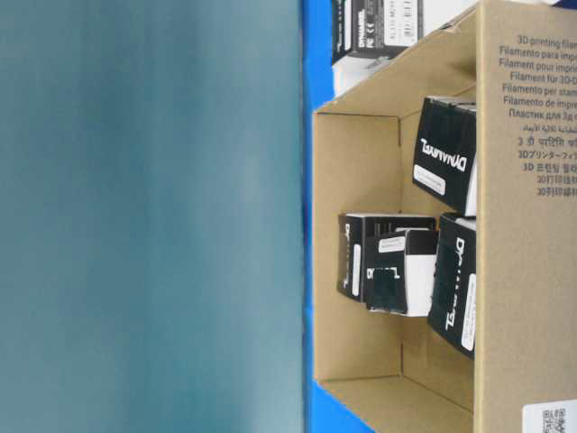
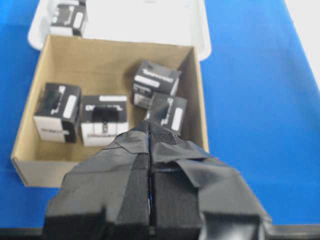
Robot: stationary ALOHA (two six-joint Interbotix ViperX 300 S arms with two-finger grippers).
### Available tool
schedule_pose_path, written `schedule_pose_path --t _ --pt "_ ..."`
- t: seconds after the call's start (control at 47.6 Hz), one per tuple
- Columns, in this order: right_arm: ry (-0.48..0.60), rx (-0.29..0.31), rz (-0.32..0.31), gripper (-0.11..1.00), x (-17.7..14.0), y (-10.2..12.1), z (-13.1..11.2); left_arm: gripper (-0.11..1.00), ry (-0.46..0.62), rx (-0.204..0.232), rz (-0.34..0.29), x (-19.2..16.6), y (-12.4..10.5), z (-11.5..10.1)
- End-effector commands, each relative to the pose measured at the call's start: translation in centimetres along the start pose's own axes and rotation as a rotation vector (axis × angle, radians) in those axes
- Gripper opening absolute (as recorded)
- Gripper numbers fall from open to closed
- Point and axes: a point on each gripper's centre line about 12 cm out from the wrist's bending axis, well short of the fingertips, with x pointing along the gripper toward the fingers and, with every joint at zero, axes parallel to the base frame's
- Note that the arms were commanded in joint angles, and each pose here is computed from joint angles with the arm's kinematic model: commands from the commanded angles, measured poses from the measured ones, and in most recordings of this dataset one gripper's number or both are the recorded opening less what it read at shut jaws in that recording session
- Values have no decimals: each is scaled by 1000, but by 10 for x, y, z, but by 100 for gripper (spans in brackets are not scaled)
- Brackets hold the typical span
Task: Pick a box that is randomly placed inside the cardboard box.
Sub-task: 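Open the right gripper and withdraw it to the right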
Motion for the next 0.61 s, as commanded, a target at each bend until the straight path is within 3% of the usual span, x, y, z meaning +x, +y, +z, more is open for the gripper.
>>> schedule_pose_path --t 0.0,0.147,0.294,0.589 --pt "-140 1 20 98 -15 9 12 -7 -29 18 -10 -2 -2 12" --pt "-353 10 75 97 -38 26 15 -7 -27 26 -8 -2 -2 11" --pt "-481 42 139 96 -60 38 14 -7 -29 30 -4 -2 -1 12" --pt "-528 30 200 95 -75 49 -3 -7 -49 28 -4 -5 -1 15"
